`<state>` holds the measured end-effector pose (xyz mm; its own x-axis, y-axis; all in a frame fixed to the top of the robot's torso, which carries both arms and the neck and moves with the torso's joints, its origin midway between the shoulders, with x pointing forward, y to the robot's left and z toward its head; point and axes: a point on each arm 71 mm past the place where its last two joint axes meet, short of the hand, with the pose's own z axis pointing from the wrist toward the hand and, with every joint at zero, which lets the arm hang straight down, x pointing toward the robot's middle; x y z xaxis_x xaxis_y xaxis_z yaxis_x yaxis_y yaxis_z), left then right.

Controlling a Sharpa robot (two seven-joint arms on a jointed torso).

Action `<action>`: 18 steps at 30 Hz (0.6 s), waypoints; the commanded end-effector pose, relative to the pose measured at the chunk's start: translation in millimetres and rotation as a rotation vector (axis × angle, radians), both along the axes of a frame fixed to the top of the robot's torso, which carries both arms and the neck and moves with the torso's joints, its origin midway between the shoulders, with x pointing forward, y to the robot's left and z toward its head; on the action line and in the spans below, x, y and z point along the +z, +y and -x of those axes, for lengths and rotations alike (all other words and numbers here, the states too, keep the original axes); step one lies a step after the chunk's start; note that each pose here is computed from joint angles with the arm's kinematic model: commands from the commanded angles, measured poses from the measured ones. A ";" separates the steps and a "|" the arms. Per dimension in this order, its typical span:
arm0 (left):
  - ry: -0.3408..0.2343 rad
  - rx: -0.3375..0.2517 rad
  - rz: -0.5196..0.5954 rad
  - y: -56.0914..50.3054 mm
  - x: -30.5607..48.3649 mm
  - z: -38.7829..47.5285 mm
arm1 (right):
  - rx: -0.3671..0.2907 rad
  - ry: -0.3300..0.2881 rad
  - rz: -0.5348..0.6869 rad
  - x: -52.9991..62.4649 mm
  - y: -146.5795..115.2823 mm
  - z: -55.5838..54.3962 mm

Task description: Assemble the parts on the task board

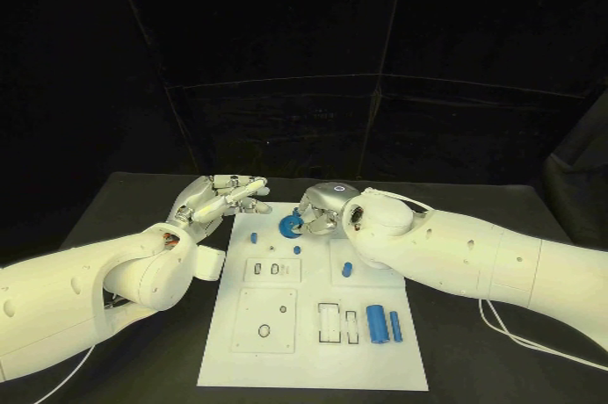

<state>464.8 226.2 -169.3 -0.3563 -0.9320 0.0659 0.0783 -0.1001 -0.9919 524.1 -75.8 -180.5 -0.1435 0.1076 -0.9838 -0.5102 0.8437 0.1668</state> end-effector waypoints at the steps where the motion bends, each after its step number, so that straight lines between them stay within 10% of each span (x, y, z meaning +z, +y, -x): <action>1: -0.003 -0.003 0.004 0.2 1.2 -0.4 | 0.084 -0.051 -0.179 10.8 -5.7 3.3; 8: -0.003 0.001 0.003 2.0 0.8 -1.3 | 0.117 0.061 -0.372 13.6 -57.4 8.6; 18: -0.005 -0.002 0.004 0.6 0.1 -3.2 | -0.060 0.136 -0.462 12.2 -169.9 7.5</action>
<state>467.9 228.2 -170.5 -0.3485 -0.9352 0.0622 0.0790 -0.0954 -0.9923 517.0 -242.8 -171.0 -0.2179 0.4612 -0.8601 -0.4133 0.7548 0.5095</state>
